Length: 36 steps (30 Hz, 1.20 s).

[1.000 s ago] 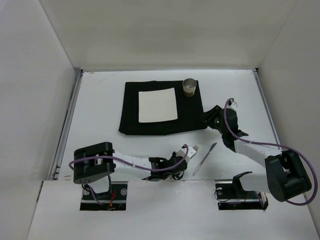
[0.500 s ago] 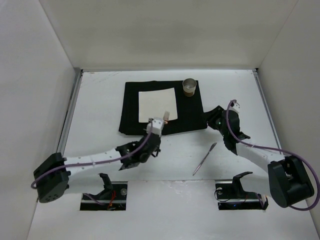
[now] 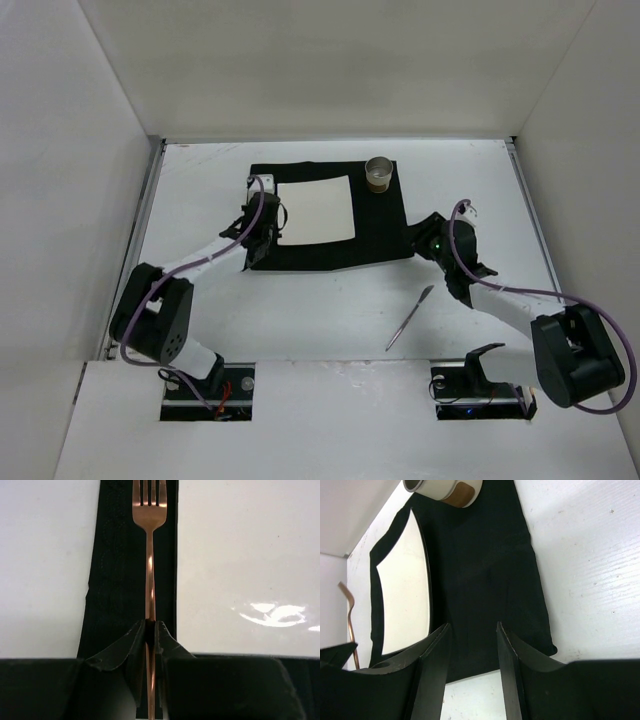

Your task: Set the dinner table for one person

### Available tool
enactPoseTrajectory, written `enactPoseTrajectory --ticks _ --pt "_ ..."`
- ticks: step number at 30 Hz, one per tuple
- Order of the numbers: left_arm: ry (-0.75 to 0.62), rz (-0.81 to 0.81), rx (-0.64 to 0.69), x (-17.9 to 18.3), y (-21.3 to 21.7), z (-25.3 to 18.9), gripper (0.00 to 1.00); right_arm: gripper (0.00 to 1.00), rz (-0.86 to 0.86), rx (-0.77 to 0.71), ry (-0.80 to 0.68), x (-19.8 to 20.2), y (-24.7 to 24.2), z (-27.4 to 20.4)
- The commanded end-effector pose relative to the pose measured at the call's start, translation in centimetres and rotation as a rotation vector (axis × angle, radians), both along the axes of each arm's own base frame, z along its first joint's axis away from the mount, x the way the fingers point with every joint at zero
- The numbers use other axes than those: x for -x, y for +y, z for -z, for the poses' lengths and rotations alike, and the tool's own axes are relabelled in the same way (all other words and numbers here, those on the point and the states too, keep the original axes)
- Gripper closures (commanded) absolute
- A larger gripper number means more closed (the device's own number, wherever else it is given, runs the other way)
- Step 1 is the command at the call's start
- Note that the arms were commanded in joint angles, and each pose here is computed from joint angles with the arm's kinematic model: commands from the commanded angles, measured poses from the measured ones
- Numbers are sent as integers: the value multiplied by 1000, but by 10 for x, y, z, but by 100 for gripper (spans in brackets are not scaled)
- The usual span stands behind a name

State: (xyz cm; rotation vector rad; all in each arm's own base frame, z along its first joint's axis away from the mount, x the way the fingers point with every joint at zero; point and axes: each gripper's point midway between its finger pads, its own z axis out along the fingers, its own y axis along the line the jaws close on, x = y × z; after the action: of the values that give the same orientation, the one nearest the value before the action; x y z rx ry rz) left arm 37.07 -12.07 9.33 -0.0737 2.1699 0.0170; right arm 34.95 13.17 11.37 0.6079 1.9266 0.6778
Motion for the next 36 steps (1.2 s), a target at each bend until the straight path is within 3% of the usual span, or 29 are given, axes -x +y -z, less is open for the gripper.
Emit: enactPoseTrajectory --ticks 1,11,26,32,36 --pt "-56 57 22 -31 -11 -25 95 52 -9 -29 -65 -8 6 -17" --pt "61 46 -46 -50 4 12 95 52 -26 -36 -72 -7 9 -20" --pt "165 24 -114 -37 14 58 91 52 -21 -27 -57 -8 8 -14" --pt "96 -10 -95 -33 18 30 69 52 -21 -23 -60 -9 8 -15" --pt "-29 3 -42 -26 9 -18 62 52 -21 -22 -60 -8 8 -16"
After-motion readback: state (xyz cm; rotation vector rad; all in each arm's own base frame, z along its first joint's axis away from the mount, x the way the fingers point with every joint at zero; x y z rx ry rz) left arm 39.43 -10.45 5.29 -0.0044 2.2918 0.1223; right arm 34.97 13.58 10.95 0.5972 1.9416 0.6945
